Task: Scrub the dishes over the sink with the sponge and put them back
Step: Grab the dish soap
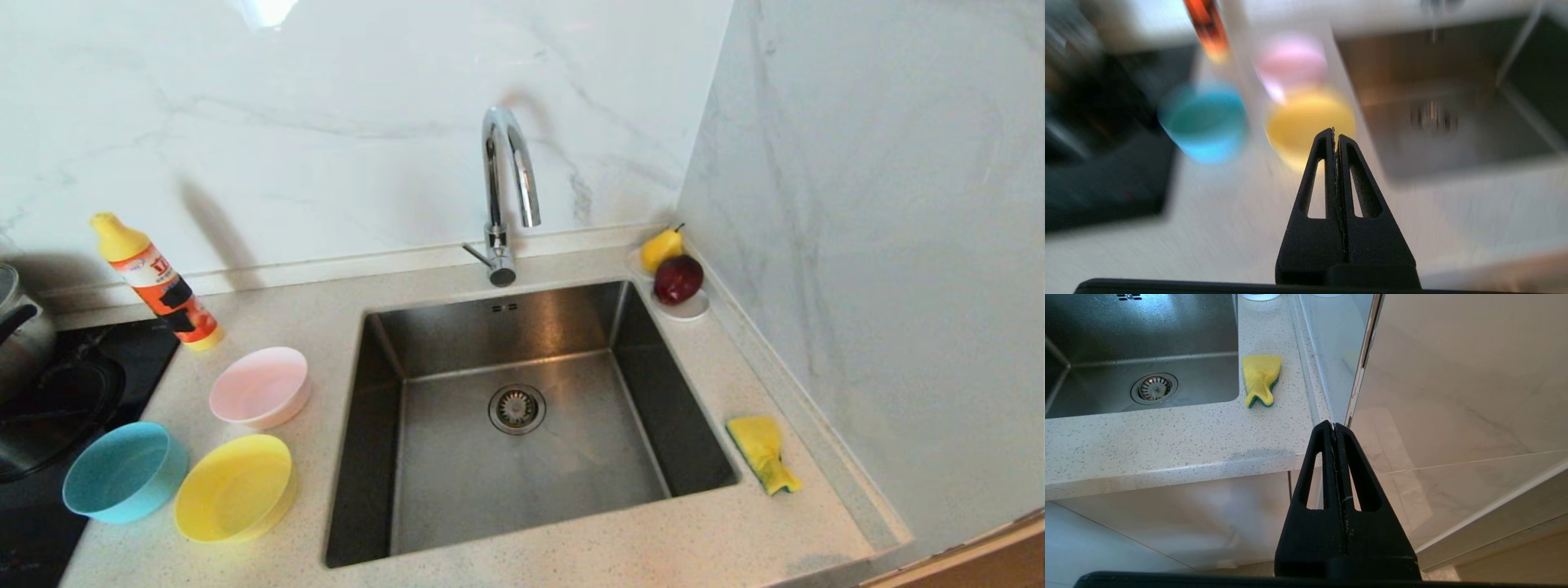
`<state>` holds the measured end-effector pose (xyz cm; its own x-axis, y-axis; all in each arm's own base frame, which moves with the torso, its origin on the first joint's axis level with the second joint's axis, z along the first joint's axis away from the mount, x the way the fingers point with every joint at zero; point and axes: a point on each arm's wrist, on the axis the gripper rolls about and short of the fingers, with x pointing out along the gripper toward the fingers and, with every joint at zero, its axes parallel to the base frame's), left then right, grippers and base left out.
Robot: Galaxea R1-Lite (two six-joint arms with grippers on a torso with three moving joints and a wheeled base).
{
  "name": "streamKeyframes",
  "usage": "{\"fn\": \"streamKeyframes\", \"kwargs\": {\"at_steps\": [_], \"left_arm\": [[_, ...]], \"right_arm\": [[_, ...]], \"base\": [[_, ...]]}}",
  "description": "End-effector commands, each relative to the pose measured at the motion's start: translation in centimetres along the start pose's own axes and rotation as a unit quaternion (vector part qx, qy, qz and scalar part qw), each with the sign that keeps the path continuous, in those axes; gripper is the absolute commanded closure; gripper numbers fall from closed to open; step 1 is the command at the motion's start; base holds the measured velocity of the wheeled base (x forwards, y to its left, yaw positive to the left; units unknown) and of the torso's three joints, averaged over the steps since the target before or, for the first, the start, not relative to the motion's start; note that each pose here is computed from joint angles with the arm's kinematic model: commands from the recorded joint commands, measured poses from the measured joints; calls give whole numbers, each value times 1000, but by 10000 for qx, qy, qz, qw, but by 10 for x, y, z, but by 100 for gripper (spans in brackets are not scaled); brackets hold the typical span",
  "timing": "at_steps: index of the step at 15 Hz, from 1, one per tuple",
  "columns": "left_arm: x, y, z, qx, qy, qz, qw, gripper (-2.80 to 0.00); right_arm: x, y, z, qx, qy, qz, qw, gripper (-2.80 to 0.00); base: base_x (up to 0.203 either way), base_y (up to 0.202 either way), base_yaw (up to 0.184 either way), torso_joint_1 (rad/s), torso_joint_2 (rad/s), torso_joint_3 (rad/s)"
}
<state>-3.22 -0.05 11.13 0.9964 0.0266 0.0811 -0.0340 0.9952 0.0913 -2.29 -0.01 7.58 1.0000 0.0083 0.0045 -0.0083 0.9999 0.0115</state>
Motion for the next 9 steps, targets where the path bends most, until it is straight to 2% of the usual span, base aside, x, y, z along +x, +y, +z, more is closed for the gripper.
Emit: {"fn": "streamKeyframes", "kwargs": {"at_steps": [1,4,6,7,9], "left_arm": [[-1,6,57,-20,-262,91,9996,0],[45,12,116,-242,372,367,9983,0],[95,16,141,-364,838,665,9936,0],[125,17,147,-431,1077,852,9896,0],[183,19,146,-505,1429,1161,9816,0]], "right_arm": [[0,0,0,-4,-1,5,10000,0],[0,0,0,-4,-1,5,10000,0],[0,0,0,-2,-1,5,10000,0],[0,0,0,-4,-1,5,10000,0],[0,0,0,4,-1,5,10000,0]], "base": [[0,0,0,0,0,0],[0,0,0,0,0,0],[0,0,0,0,0,0],[0,0,0,0,0,0],[0,0,0,0,0,0]]}}
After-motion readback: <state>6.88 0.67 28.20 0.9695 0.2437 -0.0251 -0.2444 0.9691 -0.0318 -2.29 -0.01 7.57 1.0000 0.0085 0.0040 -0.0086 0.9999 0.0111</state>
